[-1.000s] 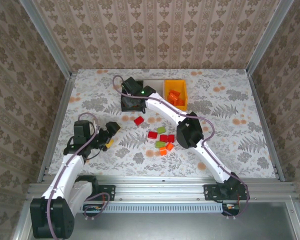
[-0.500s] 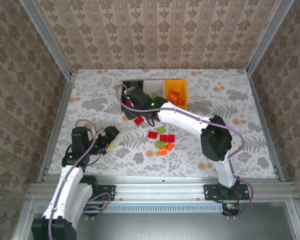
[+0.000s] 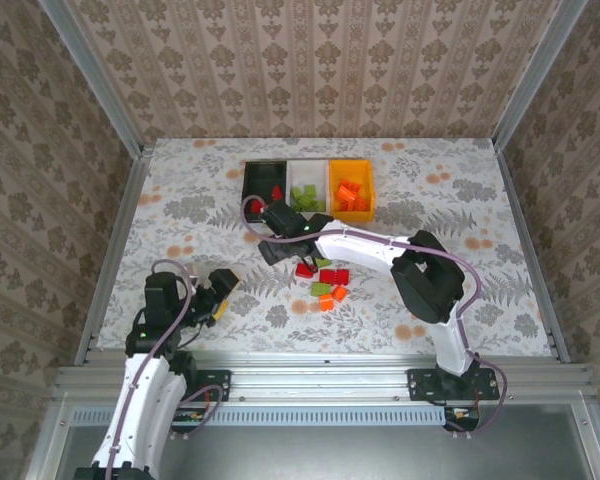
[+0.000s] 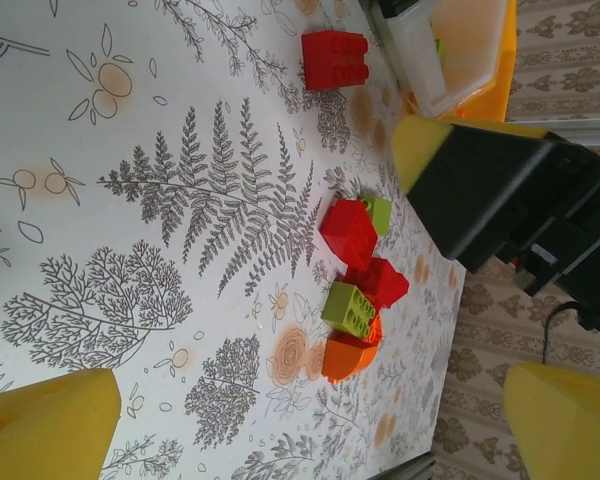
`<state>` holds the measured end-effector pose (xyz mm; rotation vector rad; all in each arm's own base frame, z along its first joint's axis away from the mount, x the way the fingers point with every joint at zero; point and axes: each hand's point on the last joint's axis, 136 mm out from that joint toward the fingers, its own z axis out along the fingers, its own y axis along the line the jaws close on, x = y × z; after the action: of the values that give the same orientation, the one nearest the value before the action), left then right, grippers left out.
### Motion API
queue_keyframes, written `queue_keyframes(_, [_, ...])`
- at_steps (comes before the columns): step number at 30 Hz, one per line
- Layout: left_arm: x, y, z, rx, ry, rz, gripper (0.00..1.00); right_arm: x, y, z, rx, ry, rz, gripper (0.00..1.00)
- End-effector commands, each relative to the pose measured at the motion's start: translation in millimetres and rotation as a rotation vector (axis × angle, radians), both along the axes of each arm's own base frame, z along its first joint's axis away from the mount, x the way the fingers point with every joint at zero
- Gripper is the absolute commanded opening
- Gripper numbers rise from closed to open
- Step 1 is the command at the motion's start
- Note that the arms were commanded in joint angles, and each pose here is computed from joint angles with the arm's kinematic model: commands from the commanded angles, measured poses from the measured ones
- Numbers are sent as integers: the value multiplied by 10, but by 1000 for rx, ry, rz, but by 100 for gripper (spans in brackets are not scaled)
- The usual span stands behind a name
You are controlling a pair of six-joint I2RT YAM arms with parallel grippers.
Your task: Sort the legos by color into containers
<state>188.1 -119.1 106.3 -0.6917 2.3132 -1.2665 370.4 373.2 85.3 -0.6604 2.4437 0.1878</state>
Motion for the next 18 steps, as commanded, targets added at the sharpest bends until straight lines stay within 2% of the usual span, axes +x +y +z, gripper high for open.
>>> queue_keyframes(1, [-48,-5,-48,-18,29,0,100,-8,112,-197,-9,39,20,86])
queue_keyframes(6, [-43,-7,-52,-21,30,1,100,25,129,-413,-45,65,23,88])
queue_keyframes(12, [-34,-6,-42,-18,26,0,100,234,67,-517,-97,34,-30,88])
queue_keyframes(18, [-6,3,-36,-15,22,6,100,388,56,-675,-107,49,-36,84])
